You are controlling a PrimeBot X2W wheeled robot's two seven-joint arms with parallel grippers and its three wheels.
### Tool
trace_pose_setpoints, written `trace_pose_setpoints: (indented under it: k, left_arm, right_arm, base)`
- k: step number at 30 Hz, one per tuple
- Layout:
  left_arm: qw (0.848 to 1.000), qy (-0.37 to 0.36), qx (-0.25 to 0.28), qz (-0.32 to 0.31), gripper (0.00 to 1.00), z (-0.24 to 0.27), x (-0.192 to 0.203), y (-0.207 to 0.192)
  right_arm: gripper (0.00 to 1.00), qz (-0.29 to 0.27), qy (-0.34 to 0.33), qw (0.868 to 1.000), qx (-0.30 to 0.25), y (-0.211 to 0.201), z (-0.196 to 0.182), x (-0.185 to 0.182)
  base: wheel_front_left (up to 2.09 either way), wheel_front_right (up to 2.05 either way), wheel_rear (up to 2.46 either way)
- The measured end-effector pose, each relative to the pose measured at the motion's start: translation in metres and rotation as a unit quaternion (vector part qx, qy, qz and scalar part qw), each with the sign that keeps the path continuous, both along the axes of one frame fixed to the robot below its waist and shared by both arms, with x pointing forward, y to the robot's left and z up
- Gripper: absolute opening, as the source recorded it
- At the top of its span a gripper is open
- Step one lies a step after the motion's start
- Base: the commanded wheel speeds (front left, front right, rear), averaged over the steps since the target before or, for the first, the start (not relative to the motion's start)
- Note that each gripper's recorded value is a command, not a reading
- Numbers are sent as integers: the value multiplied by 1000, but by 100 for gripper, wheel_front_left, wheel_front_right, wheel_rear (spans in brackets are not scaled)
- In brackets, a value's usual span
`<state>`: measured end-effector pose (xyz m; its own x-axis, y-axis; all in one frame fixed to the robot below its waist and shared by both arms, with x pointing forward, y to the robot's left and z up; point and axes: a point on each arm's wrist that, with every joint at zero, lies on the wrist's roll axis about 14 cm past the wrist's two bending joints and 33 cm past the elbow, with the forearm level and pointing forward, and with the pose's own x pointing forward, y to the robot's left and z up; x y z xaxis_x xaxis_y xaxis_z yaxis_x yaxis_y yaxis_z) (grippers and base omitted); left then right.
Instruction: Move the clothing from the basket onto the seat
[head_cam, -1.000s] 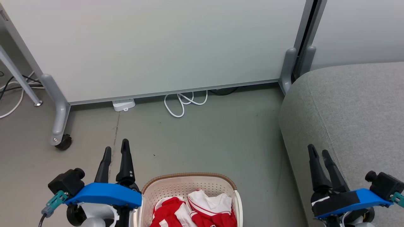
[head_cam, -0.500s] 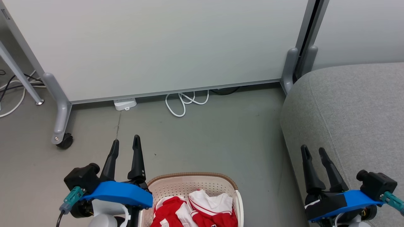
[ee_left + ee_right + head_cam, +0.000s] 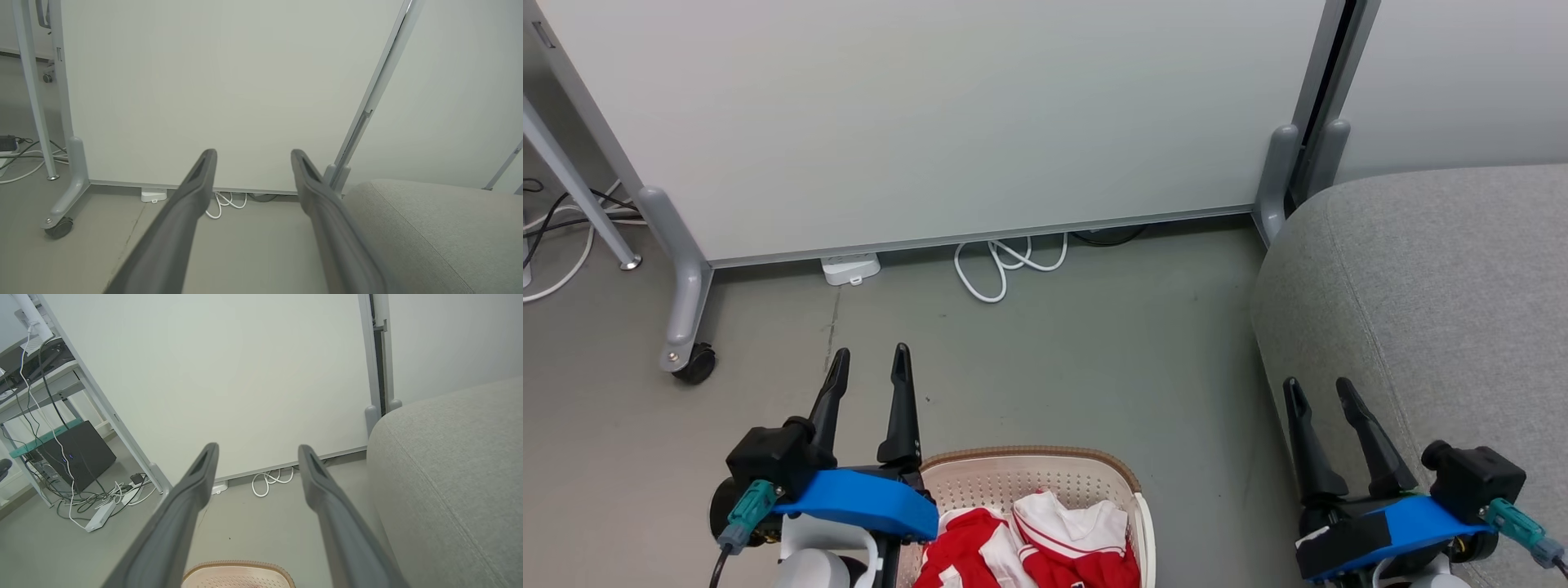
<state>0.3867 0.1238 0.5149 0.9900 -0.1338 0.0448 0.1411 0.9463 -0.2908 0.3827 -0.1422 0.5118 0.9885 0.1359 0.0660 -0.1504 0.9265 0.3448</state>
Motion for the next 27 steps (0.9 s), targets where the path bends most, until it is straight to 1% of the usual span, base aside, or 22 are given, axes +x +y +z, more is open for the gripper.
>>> trace_pose_setpoints:
  k: [13,27]
  left_arm:
    - [998,-23,55,-16,100,4,-3,-10]
    - [992,-50,110,-29,100,9,-5,-19]
  right_arm:
    - [100,18,-21,998,-55,11,4,0]
    - [100,38,-42,993,-106,24,7,-2]
  base:
    - [0,0,0]
    - [0,0,0]
